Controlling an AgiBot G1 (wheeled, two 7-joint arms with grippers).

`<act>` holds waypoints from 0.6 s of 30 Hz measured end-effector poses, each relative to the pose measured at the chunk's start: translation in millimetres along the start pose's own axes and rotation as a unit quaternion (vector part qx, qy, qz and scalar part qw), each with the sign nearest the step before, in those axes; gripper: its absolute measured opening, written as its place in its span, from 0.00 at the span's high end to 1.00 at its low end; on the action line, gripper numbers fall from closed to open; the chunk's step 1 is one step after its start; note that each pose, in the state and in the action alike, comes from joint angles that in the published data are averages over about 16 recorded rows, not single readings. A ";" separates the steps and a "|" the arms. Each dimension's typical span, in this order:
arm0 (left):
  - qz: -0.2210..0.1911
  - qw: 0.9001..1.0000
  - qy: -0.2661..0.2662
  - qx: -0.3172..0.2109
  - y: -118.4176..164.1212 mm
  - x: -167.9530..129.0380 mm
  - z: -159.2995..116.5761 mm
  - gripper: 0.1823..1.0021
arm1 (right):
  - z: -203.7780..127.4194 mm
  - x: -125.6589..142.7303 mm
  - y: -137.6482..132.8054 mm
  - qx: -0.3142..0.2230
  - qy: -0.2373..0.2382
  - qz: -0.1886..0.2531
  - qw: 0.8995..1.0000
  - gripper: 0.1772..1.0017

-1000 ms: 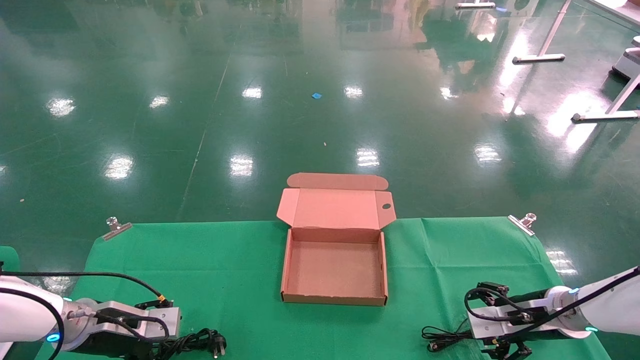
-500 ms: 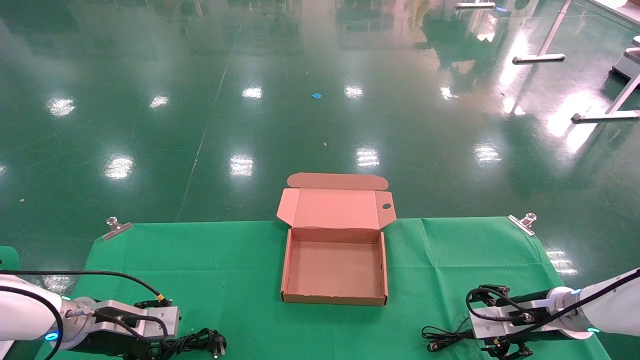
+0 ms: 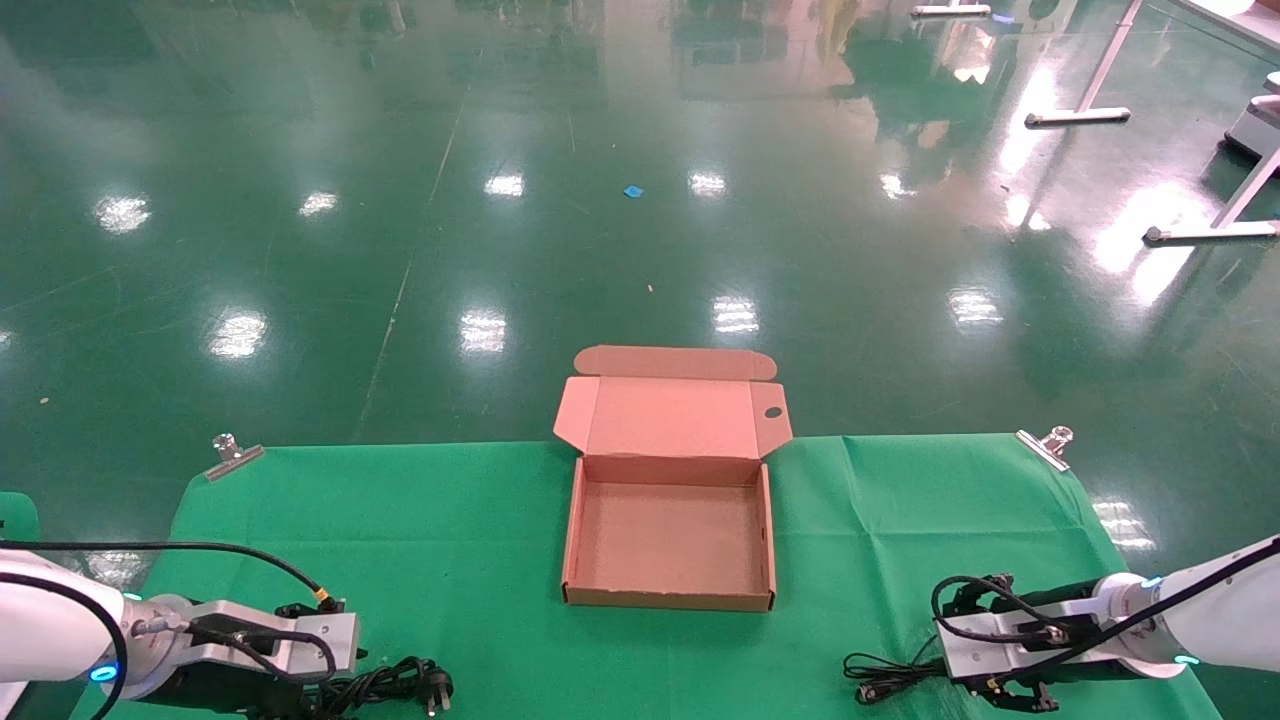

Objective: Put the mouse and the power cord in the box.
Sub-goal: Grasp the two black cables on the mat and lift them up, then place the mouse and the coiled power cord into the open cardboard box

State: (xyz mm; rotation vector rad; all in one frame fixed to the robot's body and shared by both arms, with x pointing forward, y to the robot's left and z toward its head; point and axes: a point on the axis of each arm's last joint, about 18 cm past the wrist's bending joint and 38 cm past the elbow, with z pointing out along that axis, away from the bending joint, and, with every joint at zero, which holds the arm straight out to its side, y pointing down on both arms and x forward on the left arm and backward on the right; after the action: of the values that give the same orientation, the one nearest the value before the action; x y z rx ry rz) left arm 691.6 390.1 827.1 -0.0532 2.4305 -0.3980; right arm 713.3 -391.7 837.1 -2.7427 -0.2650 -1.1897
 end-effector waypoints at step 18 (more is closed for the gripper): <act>-0.007 1.000 0.003 0.009 -2.4 1.1 -0.8 0.79 | -2.9 0.3 2.9 0.001 0.003 0.007 1.000 0.86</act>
State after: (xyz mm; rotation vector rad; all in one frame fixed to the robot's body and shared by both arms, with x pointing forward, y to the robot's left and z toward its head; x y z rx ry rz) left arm 690.1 387.9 827.7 -0.0613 2.4337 -0.4257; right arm 712.1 -395.1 839.1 -2.7334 -0.2466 -1.1940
